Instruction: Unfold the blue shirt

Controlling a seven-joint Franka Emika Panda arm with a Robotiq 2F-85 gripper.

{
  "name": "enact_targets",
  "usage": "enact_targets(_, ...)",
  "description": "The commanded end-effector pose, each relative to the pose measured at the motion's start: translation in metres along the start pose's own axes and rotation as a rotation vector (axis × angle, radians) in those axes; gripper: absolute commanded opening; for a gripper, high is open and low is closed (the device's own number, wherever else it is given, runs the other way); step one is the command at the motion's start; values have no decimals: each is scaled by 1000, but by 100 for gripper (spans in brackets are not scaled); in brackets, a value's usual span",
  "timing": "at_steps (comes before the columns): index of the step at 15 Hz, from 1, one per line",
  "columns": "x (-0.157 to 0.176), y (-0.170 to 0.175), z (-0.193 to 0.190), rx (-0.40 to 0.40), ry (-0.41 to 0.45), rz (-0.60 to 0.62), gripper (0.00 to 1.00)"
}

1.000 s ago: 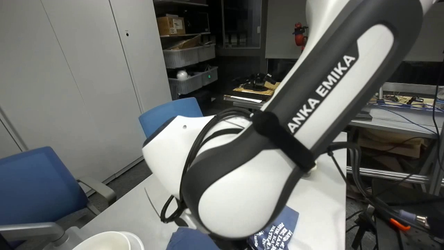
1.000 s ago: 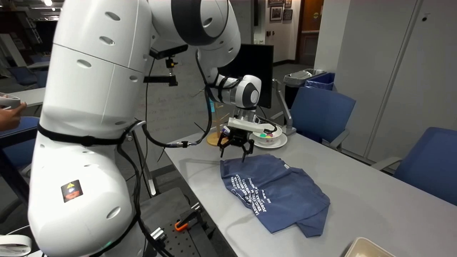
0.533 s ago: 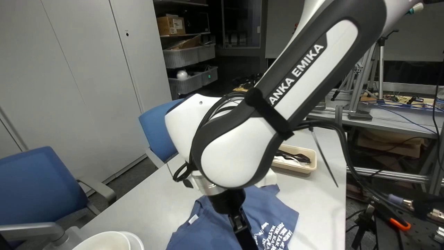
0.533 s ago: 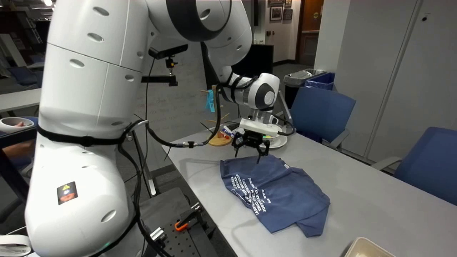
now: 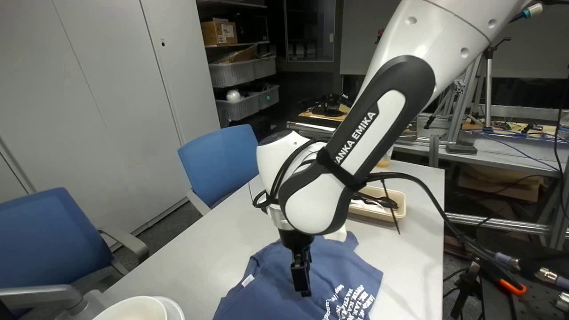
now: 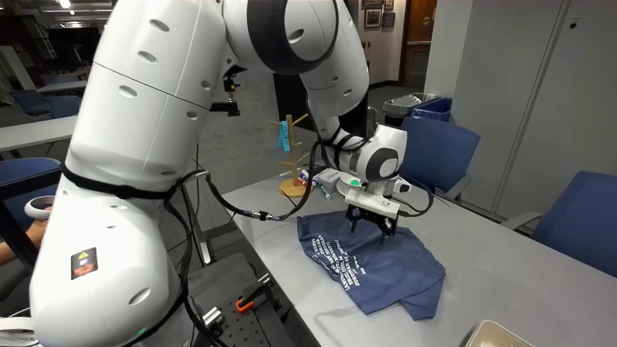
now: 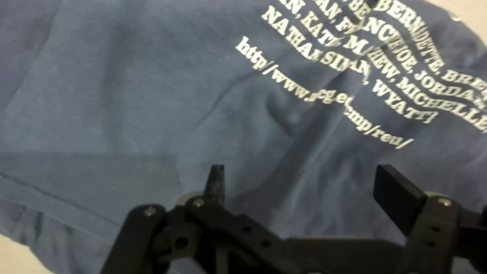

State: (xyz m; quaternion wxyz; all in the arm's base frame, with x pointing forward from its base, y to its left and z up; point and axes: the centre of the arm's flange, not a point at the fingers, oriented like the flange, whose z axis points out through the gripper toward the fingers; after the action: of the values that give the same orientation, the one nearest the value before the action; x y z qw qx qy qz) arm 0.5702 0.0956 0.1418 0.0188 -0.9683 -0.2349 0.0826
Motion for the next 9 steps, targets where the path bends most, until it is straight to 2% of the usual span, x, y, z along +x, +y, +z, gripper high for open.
enact_targets(1, -1, 38, 30, -17, 53, 127, 100)
enact_targets(5, -9, 78, 55, -36, 123, 223, 100)
enact_targets(9, -15, 105, 72, -23, 153, 282, 100)
